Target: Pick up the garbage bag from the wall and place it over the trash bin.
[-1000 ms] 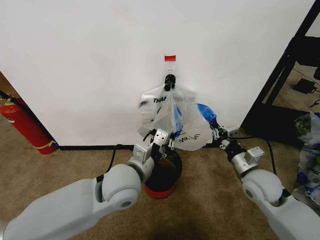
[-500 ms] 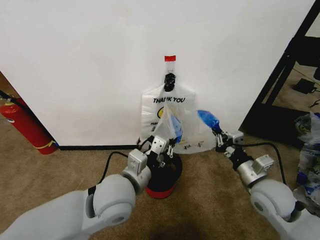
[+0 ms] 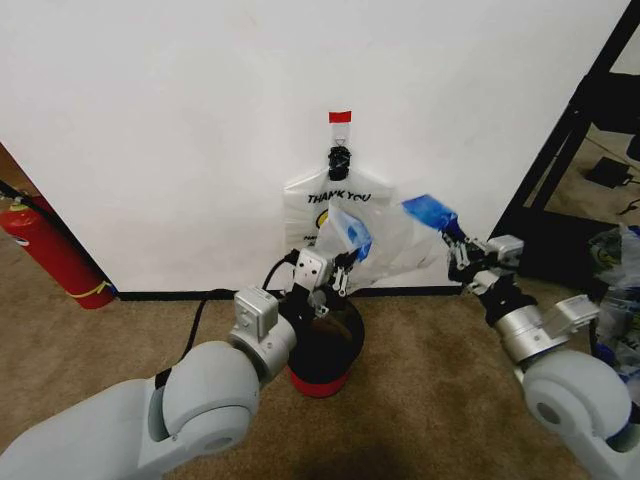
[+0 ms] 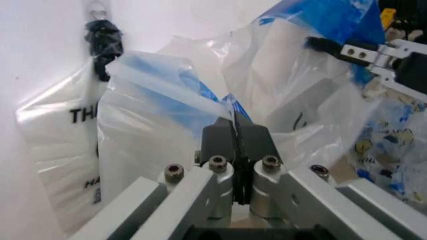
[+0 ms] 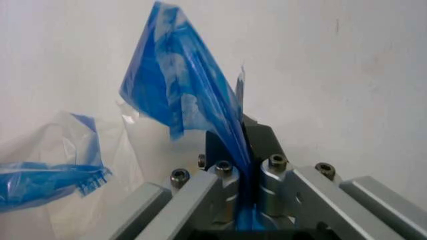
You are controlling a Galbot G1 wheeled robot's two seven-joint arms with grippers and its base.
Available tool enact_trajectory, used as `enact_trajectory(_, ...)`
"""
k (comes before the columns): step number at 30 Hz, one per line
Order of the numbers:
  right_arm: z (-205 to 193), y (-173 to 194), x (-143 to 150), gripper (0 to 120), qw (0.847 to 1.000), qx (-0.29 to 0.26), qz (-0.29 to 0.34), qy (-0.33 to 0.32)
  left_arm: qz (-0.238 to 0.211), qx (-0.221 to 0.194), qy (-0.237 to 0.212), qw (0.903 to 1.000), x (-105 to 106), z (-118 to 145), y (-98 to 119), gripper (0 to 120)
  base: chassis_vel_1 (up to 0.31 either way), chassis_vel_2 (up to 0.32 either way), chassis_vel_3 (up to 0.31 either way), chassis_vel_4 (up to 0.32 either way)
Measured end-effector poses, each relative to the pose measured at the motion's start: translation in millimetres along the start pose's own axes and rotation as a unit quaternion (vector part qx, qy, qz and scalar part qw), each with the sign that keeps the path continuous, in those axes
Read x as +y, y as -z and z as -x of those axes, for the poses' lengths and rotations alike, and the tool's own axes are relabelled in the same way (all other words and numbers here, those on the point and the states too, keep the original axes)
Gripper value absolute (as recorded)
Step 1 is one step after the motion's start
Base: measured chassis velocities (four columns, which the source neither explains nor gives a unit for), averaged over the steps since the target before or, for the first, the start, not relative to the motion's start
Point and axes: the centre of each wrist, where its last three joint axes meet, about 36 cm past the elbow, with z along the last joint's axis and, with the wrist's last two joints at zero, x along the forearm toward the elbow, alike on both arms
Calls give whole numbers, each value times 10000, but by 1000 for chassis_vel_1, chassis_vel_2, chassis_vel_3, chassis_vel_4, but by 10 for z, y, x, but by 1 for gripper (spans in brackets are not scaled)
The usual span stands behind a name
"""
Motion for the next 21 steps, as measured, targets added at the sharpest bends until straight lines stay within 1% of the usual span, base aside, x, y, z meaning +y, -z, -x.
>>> enact_trajectory(4, -3, 57, 110, 0, 9992, 42, 398, -5, -240, 17, 265, 9994, 41, -102, -20, 0, 0, 0, 0, 0)
enact_trajectory(5, -3, 57, 110, 0, 9992, 42, 398, -5, -240, 17, 265, 9994, 41, -102, -20, 0, 0, 0, 0, 0)
enact_trajectory(8, 9, -33, 217, 0, 9977, 133, 667, 34, -448, 137, 483, 9977, 67, -138, -139, 0, 0, 0, 0, 0)
enact_trajectory(10, 29, -165, 287, 0, 9962, 248, 833, 38, -538, 240, 611, 9964, 82, -147, -252, 0, 0, 0, 0, 0)
enact_trajectory(11, 65, -327, 367, 0, 9947, 343, 965, 24, -556, 297, 715, 9954, 102, -147, -360, 0, 0, 0, 0, 0)
enact_trajectory(12, 65, -327, 367, 0, 9947, 343, 965, 24, -556, 297, 715, 9954, 102, -147, -360, 0, 0, 0, 0, 0)
enact_trajectory(14, 154, -605, 497, 0, 9921, 473, 1163, -23, -564, 355, 874, 9939, 147, -140, -508, 0, 0, 0, 0, 0)
enact_trajectory(18, 246, -953, 731, 0, 9854, 751, 1520, -160, -650, 419, 1044, 9915, 175, -166, -604, 0, 0, 0, 0, 0)
enact_trajectory(21, 257, -1066, 820, 0, 9828, 895, 1596, -251, -768, 524, 1124, 9893, 157, -228, -664, 0, 0, 0, 0, 0)
